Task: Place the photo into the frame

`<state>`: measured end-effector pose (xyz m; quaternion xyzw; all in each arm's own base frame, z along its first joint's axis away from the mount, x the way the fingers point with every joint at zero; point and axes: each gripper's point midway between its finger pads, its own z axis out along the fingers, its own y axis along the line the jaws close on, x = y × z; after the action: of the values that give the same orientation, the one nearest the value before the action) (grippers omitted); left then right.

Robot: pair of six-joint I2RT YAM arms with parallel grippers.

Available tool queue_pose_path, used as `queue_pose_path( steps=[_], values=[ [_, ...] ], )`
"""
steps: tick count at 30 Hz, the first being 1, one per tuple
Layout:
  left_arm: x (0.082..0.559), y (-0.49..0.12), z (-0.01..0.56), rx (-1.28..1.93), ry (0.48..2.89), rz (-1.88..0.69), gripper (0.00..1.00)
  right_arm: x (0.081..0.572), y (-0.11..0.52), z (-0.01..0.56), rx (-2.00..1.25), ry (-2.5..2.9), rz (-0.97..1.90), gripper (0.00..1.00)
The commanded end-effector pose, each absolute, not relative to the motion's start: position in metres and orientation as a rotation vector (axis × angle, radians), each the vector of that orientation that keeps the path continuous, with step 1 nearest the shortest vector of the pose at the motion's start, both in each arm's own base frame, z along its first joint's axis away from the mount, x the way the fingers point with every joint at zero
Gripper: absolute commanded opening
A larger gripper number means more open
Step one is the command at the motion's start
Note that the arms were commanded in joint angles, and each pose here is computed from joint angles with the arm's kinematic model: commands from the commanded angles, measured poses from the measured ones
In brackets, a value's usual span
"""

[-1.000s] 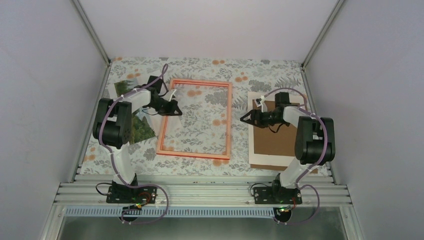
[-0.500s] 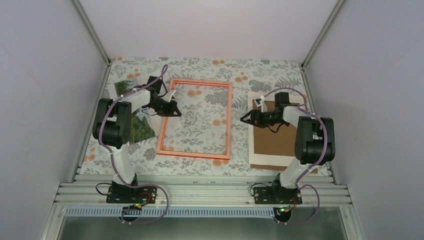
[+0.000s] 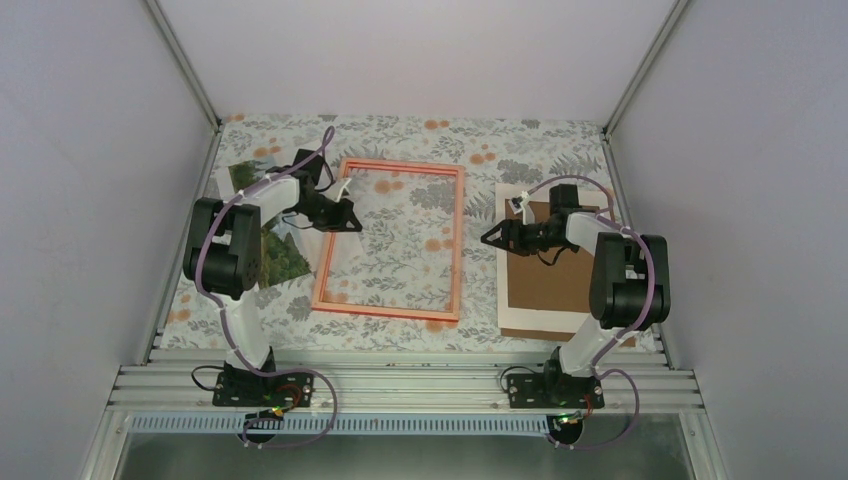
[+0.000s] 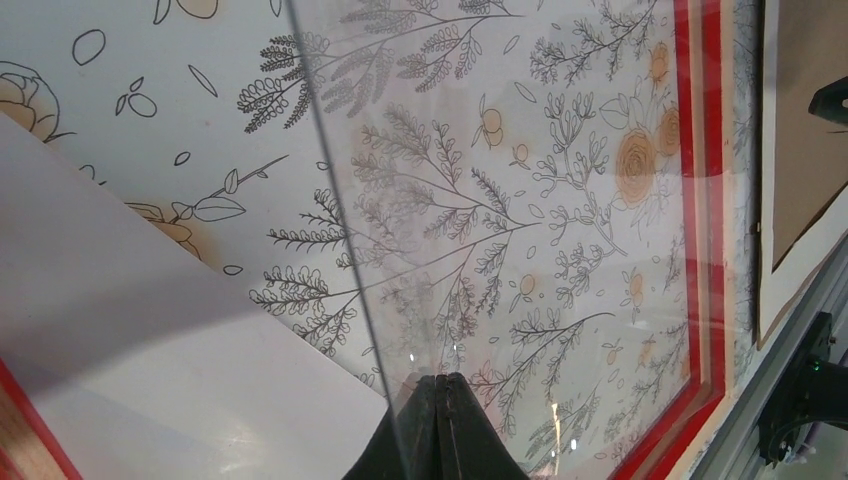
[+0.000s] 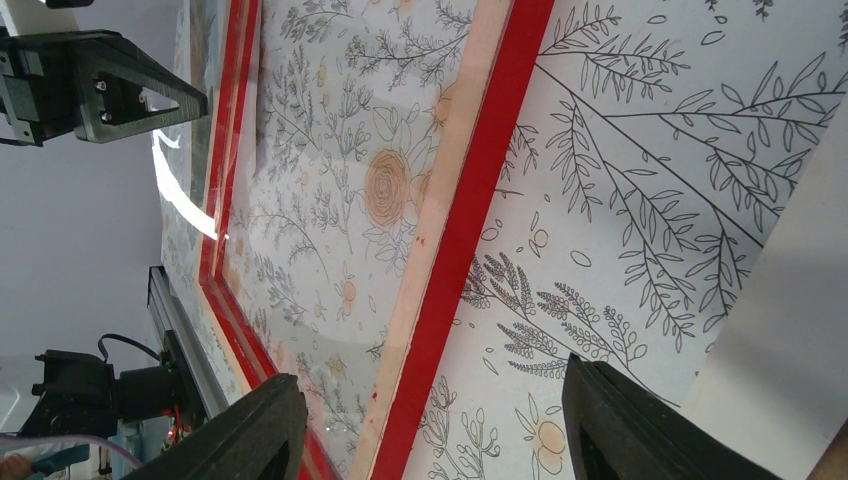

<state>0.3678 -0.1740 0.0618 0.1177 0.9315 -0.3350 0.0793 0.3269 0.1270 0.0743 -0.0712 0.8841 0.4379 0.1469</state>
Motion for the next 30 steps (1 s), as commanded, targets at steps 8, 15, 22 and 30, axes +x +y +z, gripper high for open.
queue_pose_path(
  steps=[8,15,22,30],
  values=[
    [0.371,-0.17,0.08,0.375,2.762,-0.977,0.02,0.325,0.132,0.076,-0.242,2.528,1.266,0.64],
    [0.37,-0.169,0.081,0.385,2.768,-0.966,0.02,0.324,0.131,0.076,-0.243,2.528,1.26,0.64],
    [0.368,-0.165,0.077,0.387,2.786,-0.949,0.02,0.325,0.131,0.075,-0.238,2.531,1.257,0.63],
    [0.372,-0.158,0.073,0.379,2.795,-0.923,0.02,0.326,0.13,0.075,-0.236,2.533,1.25,0.62]
  ],
)
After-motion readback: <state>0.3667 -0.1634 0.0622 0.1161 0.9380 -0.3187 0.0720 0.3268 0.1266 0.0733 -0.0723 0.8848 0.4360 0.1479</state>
